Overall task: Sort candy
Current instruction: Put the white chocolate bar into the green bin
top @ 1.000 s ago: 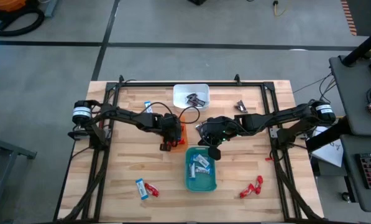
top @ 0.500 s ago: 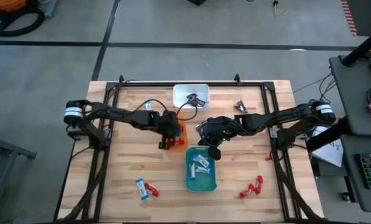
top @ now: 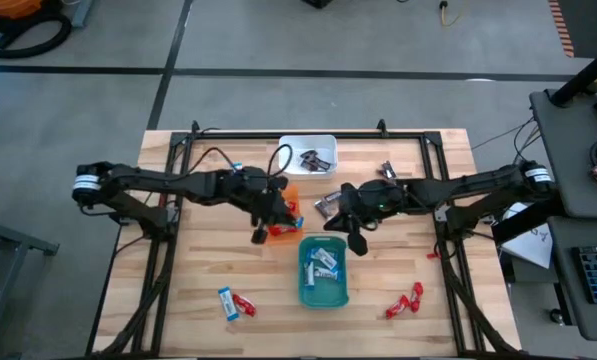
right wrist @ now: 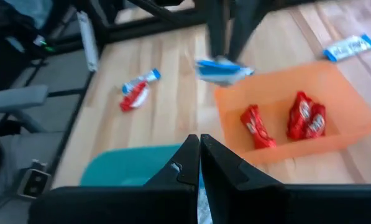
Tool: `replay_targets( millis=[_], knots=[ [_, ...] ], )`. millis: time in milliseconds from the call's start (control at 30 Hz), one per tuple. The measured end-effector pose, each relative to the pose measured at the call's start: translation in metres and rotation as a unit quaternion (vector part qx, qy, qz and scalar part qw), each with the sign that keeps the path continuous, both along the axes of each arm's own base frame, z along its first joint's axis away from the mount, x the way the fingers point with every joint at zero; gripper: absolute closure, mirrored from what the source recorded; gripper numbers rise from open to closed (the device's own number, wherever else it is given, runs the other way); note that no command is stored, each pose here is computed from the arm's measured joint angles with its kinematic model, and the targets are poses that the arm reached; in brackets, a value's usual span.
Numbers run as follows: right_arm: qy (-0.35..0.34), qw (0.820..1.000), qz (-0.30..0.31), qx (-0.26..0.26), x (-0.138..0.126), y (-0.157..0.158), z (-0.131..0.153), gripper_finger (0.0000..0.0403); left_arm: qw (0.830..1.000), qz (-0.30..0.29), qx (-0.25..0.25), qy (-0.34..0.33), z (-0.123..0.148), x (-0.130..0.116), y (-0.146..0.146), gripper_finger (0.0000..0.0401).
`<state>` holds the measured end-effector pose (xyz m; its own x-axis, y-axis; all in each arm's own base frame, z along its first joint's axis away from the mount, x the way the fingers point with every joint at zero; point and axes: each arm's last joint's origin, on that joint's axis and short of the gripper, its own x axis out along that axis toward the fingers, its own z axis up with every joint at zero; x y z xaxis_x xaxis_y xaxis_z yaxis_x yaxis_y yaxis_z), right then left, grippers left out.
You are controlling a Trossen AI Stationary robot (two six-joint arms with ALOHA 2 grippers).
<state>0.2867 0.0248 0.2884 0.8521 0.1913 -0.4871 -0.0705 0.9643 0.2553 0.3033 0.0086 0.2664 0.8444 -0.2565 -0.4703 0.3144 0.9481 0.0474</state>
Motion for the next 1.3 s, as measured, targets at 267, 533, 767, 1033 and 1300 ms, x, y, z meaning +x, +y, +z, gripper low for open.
replay_targets(
  millis=[267, 533, 767, 1033, 1300],
  knots=[
    [-0.021, 0.999, 0.03, 0.004, -0.014, 0.016, 0.014, 0.0394, 0.99, -0.073, -0.016, -0.122, 0.014, 0.015, -0.045, 0.0399],
    [-0.035, 0.998, 0.045, 0.022, -0.027, 0.026, 0.025, 0.0394, 0.992, -0.047, -0.033, -0.114, -0.017, 0.04, -0.061, 0.0399],
    [-0.048, 0.997, 0.056, 0.036, -0.036, 0.033, 0.034, 0.0394, 0.995, -0.035, -0.06, -0.073, -0.045, 0.06, -0.066, 0.0397],
    [-0.032, 0.997, 0.04, 0.059, -0.035, 0.034, 0.031, 0.0394, 0.998, -0.024, -0.054, -0.007, -0.067, 0.078, -0.07, 0.0381],
    [0.021, 0.999, -0.039, 0.031, -0.04, 0.029, 0.022, 0.0394, 0.998, 0.018, -0.027, 0.048, -0.074, 0.085, -0.072, 0.034]
  ],
)
